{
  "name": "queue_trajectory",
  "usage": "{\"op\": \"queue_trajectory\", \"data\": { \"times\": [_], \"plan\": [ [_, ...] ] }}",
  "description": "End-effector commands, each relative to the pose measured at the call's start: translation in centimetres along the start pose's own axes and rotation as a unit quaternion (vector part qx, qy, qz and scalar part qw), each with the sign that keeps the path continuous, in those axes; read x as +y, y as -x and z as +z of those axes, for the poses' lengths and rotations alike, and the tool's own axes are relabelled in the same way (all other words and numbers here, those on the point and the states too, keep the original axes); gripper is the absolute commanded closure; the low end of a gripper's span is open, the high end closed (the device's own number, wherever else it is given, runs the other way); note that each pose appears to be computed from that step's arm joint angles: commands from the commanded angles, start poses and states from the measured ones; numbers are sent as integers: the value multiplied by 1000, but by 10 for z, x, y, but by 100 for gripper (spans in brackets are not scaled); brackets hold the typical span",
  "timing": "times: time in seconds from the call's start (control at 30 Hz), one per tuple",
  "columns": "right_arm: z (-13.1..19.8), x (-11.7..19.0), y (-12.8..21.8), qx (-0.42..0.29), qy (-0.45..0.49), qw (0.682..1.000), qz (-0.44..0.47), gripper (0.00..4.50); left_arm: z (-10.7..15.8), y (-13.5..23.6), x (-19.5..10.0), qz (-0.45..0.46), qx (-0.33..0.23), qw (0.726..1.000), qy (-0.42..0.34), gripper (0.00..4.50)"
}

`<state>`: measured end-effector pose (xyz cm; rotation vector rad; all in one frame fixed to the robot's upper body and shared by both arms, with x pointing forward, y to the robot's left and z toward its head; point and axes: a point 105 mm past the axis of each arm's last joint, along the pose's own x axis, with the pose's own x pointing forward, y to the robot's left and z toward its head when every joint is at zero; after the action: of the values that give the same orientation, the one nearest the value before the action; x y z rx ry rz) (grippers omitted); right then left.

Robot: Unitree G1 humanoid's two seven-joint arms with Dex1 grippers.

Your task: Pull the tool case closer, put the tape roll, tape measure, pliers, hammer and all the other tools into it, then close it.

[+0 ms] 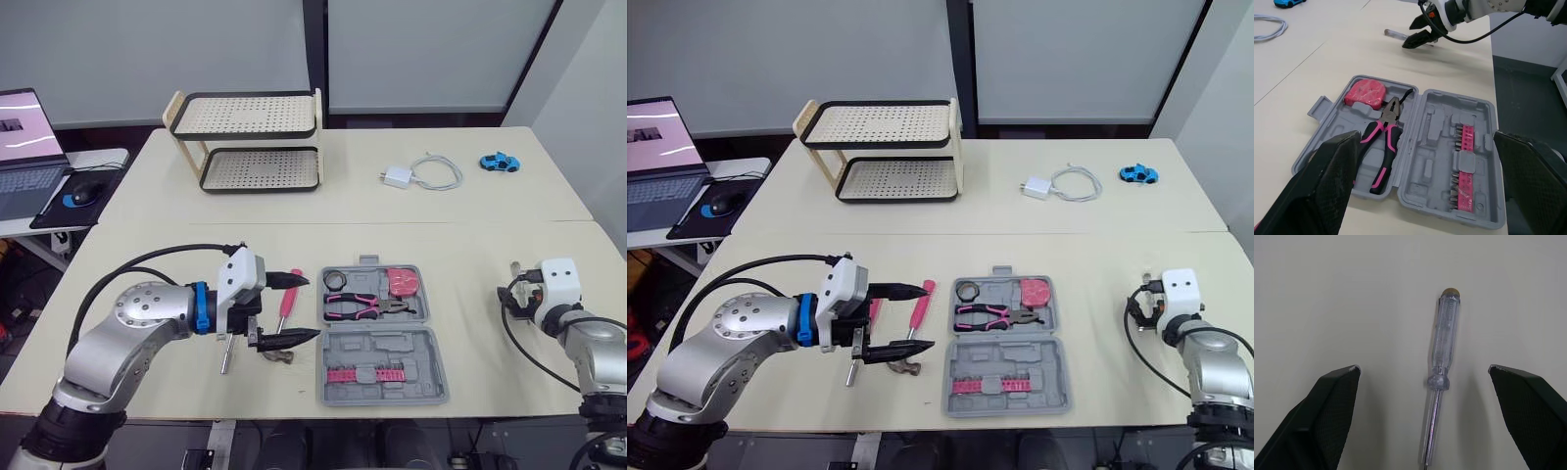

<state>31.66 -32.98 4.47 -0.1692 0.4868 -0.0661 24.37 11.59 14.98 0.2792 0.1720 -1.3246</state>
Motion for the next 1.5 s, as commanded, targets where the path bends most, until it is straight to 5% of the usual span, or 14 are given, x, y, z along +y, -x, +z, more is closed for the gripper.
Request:
{"op": "queue_trajectory", "data": {
  "times": [0.03, 0.17, 0.5, 0.73, 0.97, 1.1, 1.23, 1.5],
  "plan": [
    [10, -5, -1, -23, -15, 1000, -8, 0, 8, -3, 1, -2, -5, 1000, -19, 2],
    [2, -2, -7, -17, -41, 999, -7, 63, 9, -7, 1, -5, -9, 1000, -8, 0],
    [-8, -10, -12, -16, -73, 997, -32, 424, 4, -6, 3, 0, 3, 1000, -11, 0],
    [12, -3, 1, -50, -40, 998, -1, 432, 0, 3, 4, 8, 14, 1000, -17, 0],
    [46, 38, 51, -59, 156, 977, 132, 432, -25, 34, -5, -3, 73, 996, -46, 0],
    [52, 75, 82, -29, 271, 932, 237, 432, -39, 43, -12, -14, 96, 993, -61, 0],
    [45, 116, 108, 11, 399, 850, 343, 432, -47, 45, -17, -19, 107, 992, -65, 0],
    [44, 184, 115, 17, 461, 769, 443, 432, -50, 39, -19, -28, 117, 990, -78, 0]
  ]
}}
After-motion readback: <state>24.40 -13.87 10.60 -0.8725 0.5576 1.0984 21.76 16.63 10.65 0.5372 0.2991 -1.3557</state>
